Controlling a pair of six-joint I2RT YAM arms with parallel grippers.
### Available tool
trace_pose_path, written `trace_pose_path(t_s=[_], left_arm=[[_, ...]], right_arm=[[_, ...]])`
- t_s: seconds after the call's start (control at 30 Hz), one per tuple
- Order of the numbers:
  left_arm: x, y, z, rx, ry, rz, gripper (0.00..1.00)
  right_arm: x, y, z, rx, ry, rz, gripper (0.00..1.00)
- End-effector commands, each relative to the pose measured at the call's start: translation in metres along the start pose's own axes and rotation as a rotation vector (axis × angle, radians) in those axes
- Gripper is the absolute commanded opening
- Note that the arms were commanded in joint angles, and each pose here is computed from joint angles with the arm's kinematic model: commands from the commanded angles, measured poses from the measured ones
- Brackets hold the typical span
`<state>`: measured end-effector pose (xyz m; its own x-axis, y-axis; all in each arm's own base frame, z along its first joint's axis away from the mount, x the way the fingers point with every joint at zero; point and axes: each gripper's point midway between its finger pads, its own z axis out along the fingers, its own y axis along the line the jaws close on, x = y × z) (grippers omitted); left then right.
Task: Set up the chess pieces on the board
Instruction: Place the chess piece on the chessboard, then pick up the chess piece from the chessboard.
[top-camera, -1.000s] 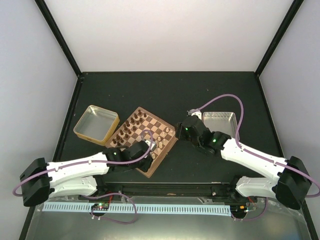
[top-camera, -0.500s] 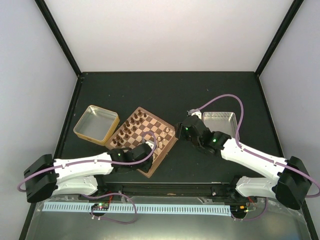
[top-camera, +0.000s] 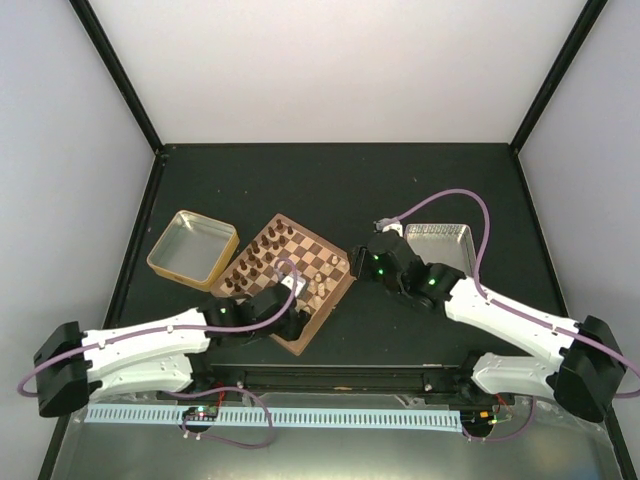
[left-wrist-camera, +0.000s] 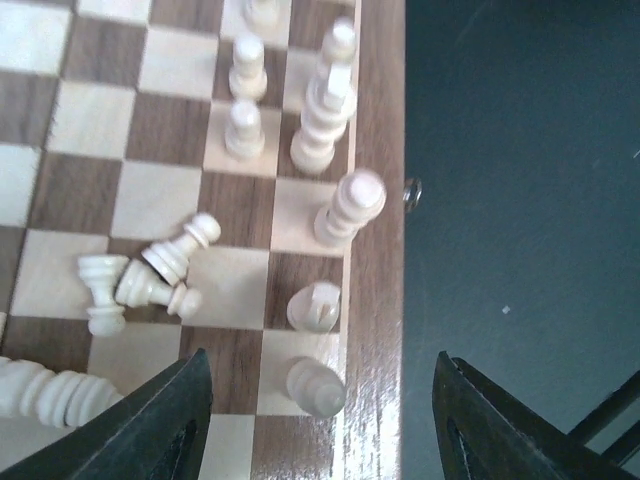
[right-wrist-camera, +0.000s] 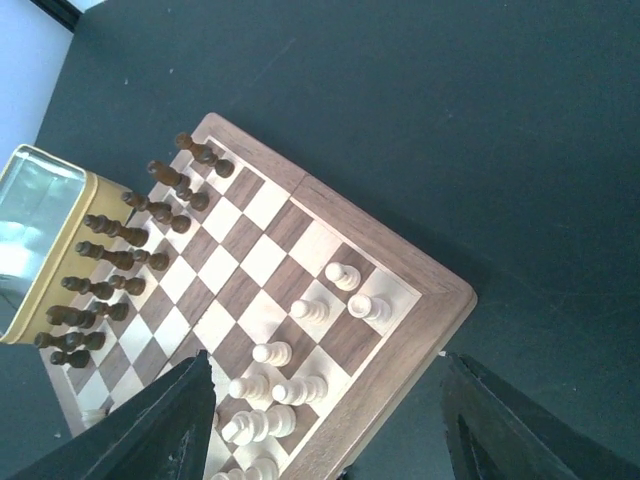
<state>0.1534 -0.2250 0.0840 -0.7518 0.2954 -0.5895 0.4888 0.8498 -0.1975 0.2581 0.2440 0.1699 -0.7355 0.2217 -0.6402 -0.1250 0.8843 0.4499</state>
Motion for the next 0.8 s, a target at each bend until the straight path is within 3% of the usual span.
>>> trace_pose_path(t_s=[0.0,0.2,0.43,0.77], left_arm=[[-0.043,0.000,-0.029,-0.004,-0.154,-0.014,0.63],[-0.079,0.024,-0.061,-0.040,-0.300,-0.097,0.65],[-0.087,0.073,-0.078,-0.115,-0.316,-0.287,0.65],[-0.082,0.105,-0.092,-0.102,-0.342,-0.447,0.51]], right_arm=[[-0.011,0.008,-0.009,-0.043,-0.030,-0.001,0.63],[-0.007,0.013,-0.008,-0.064,-0.002,-0.026,0.63],[0.001,0.031,-0.001,-0.114,0.082,-0.127,0.62],[0.041,0.074,0.036,-0.093,0.335,-0.353,0.55]])
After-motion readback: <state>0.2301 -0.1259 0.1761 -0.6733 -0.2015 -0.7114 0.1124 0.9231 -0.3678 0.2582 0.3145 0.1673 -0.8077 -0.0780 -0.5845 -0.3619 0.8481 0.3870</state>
